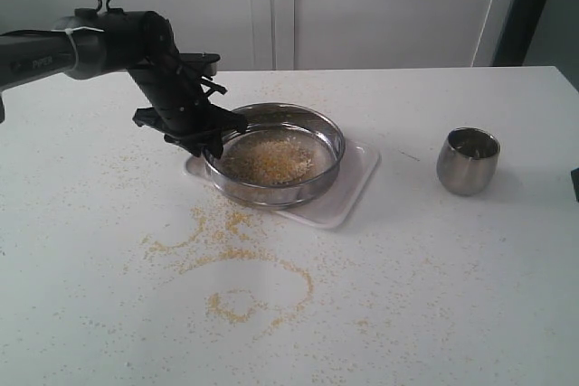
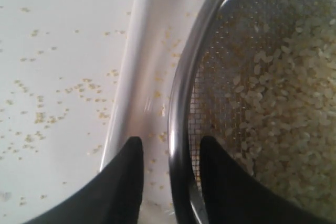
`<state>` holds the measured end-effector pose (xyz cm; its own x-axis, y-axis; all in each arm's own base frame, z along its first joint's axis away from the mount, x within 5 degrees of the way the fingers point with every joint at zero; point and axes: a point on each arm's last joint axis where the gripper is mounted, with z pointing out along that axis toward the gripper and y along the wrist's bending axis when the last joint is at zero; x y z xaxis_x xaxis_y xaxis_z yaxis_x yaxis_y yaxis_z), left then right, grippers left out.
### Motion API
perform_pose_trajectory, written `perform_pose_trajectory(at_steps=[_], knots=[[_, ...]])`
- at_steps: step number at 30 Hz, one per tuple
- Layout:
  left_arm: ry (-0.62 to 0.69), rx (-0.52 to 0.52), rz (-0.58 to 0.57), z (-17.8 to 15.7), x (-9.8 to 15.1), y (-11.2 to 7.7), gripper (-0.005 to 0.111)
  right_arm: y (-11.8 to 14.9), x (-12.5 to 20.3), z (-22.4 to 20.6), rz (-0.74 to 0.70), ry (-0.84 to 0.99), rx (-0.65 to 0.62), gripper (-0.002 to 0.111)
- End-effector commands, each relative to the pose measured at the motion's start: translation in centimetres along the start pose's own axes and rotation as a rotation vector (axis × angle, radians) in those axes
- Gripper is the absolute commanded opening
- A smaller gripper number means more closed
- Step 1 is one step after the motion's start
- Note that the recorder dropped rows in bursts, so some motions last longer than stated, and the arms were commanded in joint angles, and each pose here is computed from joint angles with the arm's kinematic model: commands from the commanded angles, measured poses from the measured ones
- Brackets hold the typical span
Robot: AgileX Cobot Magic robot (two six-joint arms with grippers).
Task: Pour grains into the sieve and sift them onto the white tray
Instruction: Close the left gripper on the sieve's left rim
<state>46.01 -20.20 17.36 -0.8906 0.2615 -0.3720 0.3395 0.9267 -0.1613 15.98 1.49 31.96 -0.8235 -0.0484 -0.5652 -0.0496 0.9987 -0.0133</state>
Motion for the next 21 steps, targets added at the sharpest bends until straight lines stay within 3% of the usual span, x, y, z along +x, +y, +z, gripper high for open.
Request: perform_pose_trajectory(at_steps=[1,7,14,21], knots=[[0.006,0.014,-0.008,-0.13,0.03,-0.29,0.035,-0.07,0.06,-0.10,-0.006,-0.008,0.005,0.000],[0.006,0.015,-0.009,-0.13,0.03,-0.30,0.029,-0.07,0.06,-0.10,-0.006,-0.008,0.005,0.000],[0.004,0.015,-0.011,-0.13,0.01,-0.30,0.000,-0.07,0.06,-0.10,-0.006,-0.008,0.005,0.000],[-0.040,0.072,-0.098,-0.47,-0.45,-0.85,0.000,-0.07,0.06,-0.10,-0.006,-0.008,0.005,0.000]])
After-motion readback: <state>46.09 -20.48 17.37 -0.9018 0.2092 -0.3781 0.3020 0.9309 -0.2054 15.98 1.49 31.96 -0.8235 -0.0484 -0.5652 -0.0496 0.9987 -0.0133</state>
